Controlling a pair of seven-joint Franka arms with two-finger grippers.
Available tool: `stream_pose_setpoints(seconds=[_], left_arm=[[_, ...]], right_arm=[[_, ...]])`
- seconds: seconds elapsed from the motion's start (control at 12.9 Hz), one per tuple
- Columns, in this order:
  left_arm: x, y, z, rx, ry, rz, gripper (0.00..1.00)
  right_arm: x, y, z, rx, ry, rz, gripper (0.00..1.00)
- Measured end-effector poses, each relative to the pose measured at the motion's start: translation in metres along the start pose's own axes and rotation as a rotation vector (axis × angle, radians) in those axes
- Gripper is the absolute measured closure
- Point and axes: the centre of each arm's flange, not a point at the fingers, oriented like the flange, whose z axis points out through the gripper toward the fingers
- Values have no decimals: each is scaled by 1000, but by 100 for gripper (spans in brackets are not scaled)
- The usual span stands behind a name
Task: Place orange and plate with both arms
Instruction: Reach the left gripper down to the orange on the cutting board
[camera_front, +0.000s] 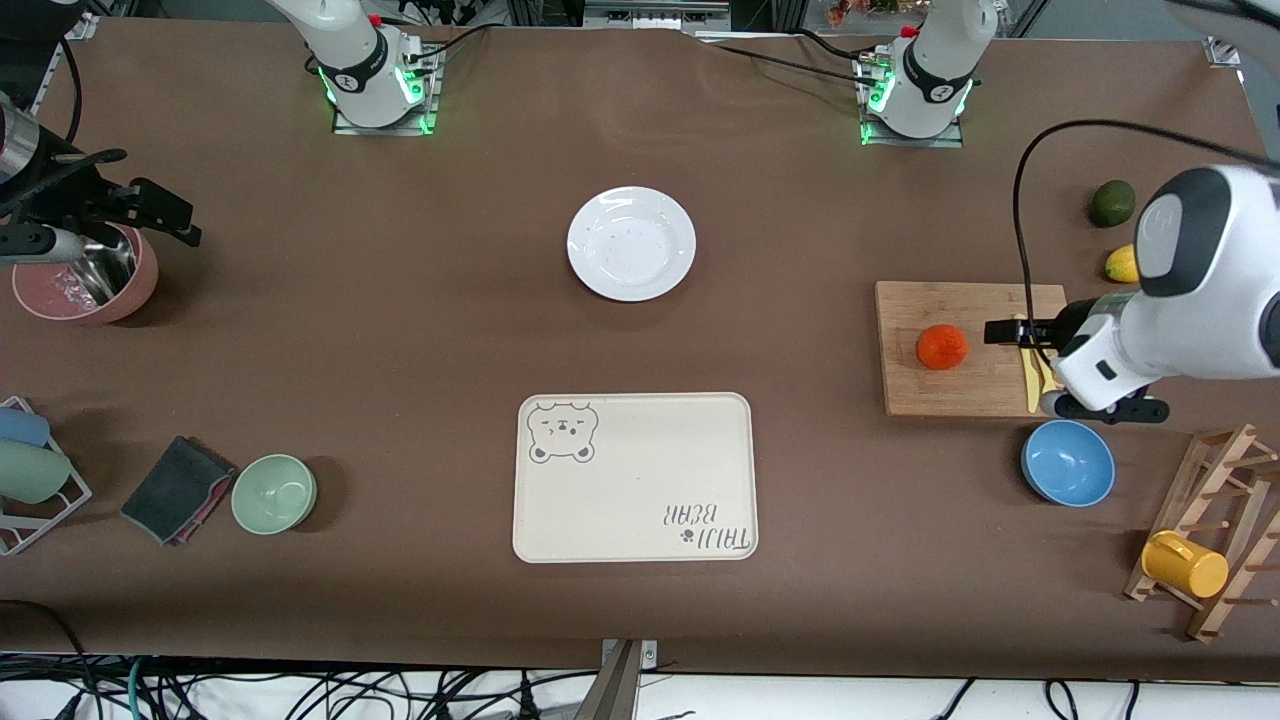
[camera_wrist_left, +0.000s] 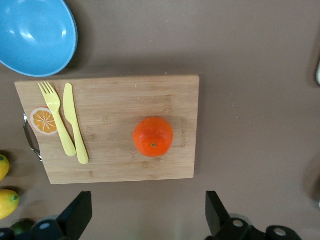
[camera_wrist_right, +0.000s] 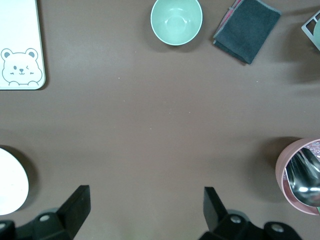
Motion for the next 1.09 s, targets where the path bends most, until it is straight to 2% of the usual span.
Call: stream_pose_setpoints(seconds=[0.16, 0.39, 0.7, 1.09], left_arm=[[14, -2, 28, 23, -44, 2, 0], [38, 6, 69, 74, -55, 25, 0], [52, 3, 113, 77, -72, 24, 0], [49, 1, 165, 74, -65, 28, 0]], right_arm=[[0, 0, 0, 0, 0, 0, 0], [0, 0, 0, 0, 0, 0, 0], [0, 0, 0, 0, 0, 0, 0], [0, 0, 0, 0, -1, 0, 0]])
